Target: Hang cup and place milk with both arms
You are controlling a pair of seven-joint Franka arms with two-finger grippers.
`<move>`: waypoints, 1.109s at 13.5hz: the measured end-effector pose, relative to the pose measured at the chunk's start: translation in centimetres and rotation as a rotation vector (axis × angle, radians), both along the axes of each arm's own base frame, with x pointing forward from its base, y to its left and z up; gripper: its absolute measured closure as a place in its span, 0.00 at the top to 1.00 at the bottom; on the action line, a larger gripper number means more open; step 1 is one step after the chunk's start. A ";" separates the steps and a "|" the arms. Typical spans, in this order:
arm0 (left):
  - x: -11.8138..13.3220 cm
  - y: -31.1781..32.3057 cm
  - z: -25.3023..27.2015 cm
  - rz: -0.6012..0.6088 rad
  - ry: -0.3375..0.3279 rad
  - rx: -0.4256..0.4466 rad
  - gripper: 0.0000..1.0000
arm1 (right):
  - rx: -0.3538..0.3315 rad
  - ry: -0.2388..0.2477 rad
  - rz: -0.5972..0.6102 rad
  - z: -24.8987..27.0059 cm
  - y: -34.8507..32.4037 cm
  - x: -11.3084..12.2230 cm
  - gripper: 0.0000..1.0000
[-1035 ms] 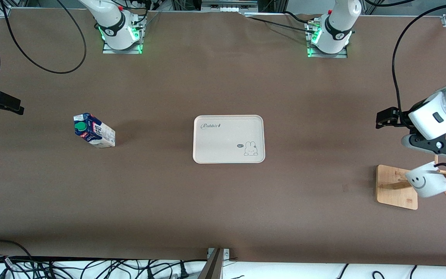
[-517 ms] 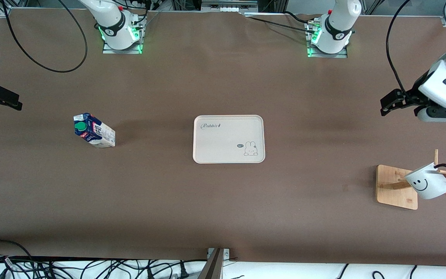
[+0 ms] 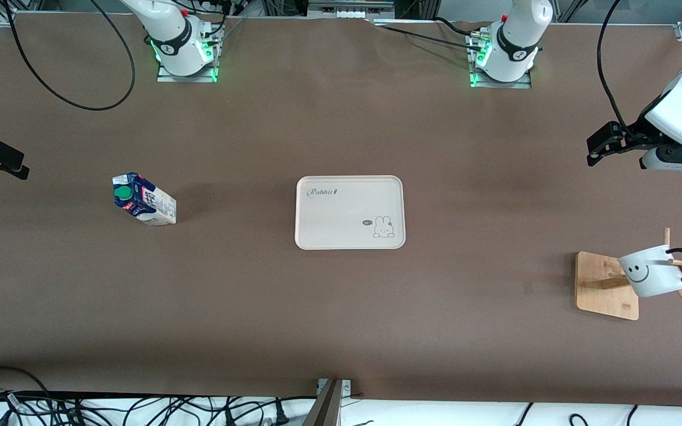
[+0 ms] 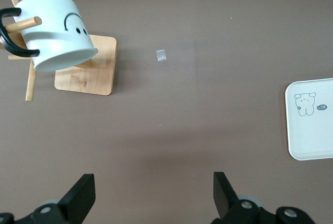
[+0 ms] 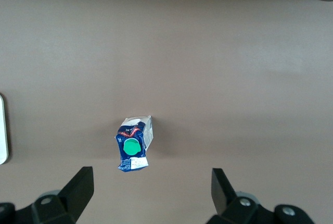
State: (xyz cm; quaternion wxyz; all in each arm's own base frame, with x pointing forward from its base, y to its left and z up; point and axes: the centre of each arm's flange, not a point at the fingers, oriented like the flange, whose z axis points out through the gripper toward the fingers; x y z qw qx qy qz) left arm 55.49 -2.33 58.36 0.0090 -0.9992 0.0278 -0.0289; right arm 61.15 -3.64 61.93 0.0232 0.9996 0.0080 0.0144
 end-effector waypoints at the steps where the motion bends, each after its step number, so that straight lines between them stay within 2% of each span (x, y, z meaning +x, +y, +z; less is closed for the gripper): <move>1: 0.0 0.0 0.0 0.000 0.000 0.000 1.00 | 0.001 0.001 0.002 -0.1 0.1 0.0 1.00; 15: 0.0 0.0 0.0 -0.005 0.001 0.000 1.00 | 0.005 0.006 -0.003 -0.5 1.2 0.3 1.00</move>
